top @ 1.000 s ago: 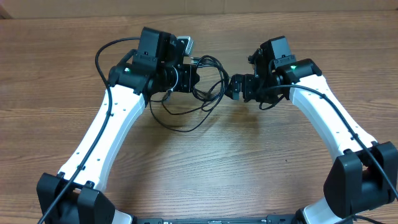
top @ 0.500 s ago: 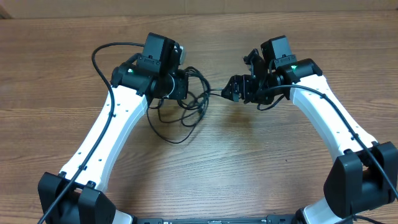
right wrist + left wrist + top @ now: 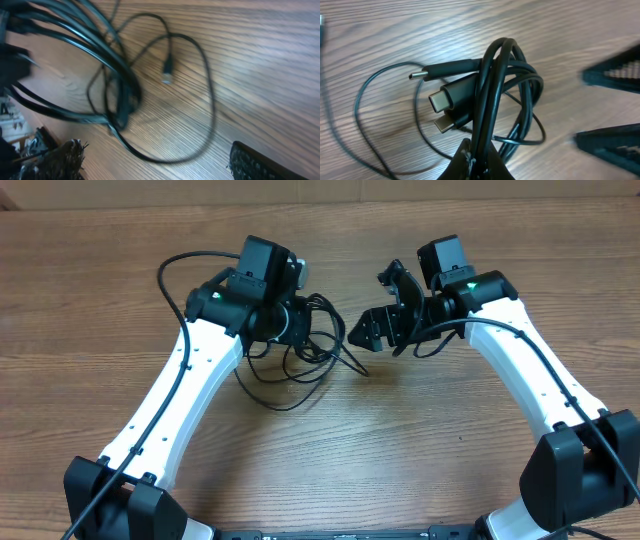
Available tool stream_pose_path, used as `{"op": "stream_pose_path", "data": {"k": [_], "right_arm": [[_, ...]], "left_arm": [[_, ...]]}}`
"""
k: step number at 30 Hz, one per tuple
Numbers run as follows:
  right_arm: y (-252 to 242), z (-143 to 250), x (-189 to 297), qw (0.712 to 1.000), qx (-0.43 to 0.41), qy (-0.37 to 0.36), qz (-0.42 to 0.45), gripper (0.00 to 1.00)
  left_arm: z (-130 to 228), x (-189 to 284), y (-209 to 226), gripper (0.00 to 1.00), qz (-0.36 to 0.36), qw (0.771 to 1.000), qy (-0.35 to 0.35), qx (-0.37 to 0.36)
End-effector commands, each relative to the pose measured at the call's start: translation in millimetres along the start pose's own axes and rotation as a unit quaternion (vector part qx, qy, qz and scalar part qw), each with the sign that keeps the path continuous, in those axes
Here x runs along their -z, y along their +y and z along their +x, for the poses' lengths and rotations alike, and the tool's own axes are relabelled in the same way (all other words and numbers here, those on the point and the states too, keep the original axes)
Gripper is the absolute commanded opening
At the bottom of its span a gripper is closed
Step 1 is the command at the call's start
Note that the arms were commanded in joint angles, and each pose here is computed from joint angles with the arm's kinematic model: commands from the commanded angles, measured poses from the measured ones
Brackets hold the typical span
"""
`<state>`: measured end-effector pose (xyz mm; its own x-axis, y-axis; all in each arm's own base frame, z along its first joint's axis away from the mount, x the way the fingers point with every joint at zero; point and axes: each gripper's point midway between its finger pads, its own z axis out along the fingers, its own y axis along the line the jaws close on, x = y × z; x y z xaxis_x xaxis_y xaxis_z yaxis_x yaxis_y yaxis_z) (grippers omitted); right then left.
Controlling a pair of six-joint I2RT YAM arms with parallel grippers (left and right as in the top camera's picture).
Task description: Untangle cables
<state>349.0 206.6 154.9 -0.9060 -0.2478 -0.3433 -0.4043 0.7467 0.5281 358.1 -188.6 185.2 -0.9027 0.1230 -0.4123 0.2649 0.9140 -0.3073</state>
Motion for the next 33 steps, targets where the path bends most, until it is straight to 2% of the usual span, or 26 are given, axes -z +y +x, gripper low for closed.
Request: {"op": "stream_pose_path", "data": {"k": [1,4,6,8,9,12,13,15,20,25,28,33], "right_arm": [[27,-11,-2,0.998,0.047,-0.014,-0.028,0.91],[35,-14,-5,0.997,0.063,-0.021,-0.032,0.88],[34,-18,-6,0.997,0.065,-0.027,-0.027,0.71],[30,-19,-6,0.997,0.065,-0.029,-0.015,0.4],[29,-19,-6,0.997,0.065,-0.029,-0.011,0.32],[20,-19,-6,0.998,0.061,-0.028,0.013,0.19],[17,-19,-6,0.998,0.059,-0.029,0.022,0.04],[17,-18,-6,0.998,0.045,-0.027,0.023,0.04],[22,-10,8,0.999,0.029,-0.022,0.023,0.04],[15,-25,51,0.996,-0.008,-0.086,0.038,0.04],[-24,-28,73,0.983,-0.097,-0.116,0.106,0.04],[-65,-20,90,0.962,-0.171,-0.127,0.172,0.04]], "left_arm": [[-1,1,-29,0.04,0.067,0.997,0.003,-0.028],[-1,3,-41,0.04,0.099,0.994,0.004,-0.036],[-1,3,-41,0.04,0.1,0.994,0.003,-0.036],[-1,3,-41,0.04,0.099,0.994,0.003,-0.037],[-1,3,-41,0.04,0.099,0.994,0.003,-0.037],[-3,2,-35,0.04,0.082,0.996,-0.001,-0.036],[-4,1,-30,0.04,0.067,0.997,-0.004,-0.036],[-7,0,-20,0.04,0.039,0.999,-0.011,-0.035],[-24,6,34,0.04,-0.108,0.993,-0.056,0.005],[-29,9,47,0.04,-0.124,0.99,-0.064,0.022],[-29,11,54,0.04,-0.142,0.987,-0.066,0.025],[-26,13,61,0.04,-0.161,0.984,-0.063,0.03]]}}
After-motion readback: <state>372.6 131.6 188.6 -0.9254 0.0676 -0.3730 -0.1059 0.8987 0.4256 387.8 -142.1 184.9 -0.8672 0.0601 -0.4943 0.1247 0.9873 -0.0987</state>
